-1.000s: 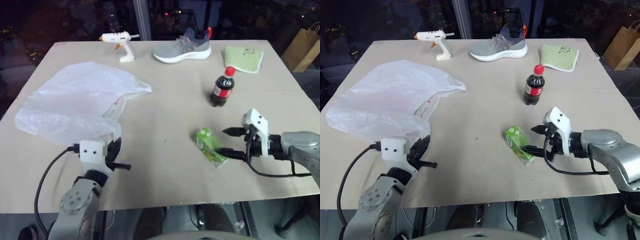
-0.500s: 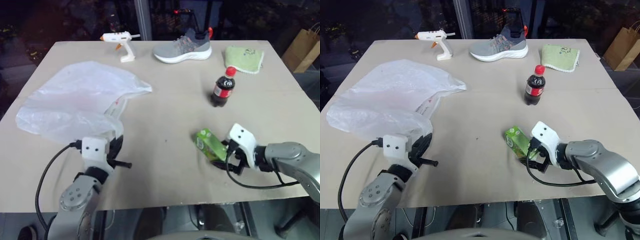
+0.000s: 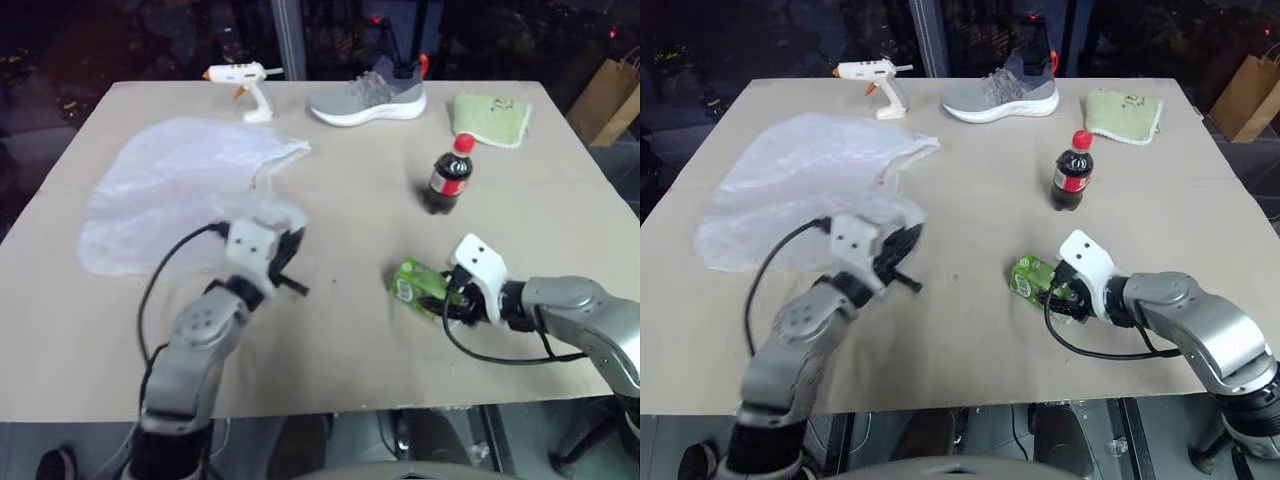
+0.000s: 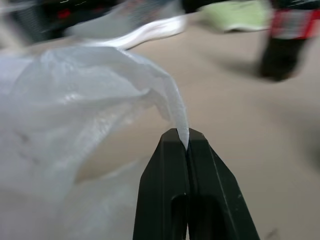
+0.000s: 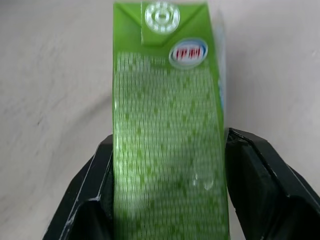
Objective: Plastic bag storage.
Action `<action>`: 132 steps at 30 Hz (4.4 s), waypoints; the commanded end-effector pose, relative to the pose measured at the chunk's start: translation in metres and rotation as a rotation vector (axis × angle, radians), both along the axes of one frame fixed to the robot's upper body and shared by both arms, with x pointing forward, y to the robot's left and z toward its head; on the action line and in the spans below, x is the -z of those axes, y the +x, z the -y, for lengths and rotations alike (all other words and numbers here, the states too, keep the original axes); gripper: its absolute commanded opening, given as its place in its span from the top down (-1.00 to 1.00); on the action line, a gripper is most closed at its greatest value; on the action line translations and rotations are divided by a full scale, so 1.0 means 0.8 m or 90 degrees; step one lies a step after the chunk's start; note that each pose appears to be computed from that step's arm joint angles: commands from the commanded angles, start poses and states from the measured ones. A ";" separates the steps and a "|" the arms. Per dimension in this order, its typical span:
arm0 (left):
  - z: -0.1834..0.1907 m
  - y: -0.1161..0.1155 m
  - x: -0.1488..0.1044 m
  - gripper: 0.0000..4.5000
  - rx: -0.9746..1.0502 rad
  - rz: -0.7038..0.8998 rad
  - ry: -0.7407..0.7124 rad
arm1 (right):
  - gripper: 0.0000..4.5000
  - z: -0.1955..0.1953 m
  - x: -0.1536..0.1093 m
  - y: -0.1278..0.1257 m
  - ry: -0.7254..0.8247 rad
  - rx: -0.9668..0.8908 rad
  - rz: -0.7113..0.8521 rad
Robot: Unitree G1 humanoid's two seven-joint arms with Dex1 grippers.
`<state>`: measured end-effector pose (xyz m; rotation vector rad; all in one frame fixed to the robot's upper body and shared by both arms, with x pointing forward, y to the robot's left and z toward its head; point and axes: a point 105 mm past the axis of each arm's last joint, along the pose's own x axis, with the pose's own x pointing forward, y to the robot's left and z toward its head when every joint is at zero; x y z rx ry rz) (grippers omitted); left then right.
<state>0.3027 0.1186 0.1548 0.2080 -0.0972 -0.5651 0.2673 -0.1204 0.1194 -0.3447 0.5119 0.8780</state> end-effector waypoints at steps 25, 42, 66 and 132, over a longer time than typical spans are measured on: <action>-0.025 -0.108 -0.018 1.00 0.447 -0.096 0.112 | 0.46 -0.032 -0.057 0.033 0.330 0.110 -0.049; -0.054 -0.118 -0.002 1.00 0.031 0.062 0.032 | 0.46 -0.153 -0.058 0.061 0.494 -0.004 -0.481; -0.014 -0.159 -0.038 1.00 0.136 0.097 -0.094 | 0.46 -0.258 -0.035 0.066 0.454 0.045 -0.615; -0.121 -0.112 -0.003 1.00 -0.088 0.057 -0.115 | -0.98 0.018 -0.103 0.199 0.269 0.226 0.168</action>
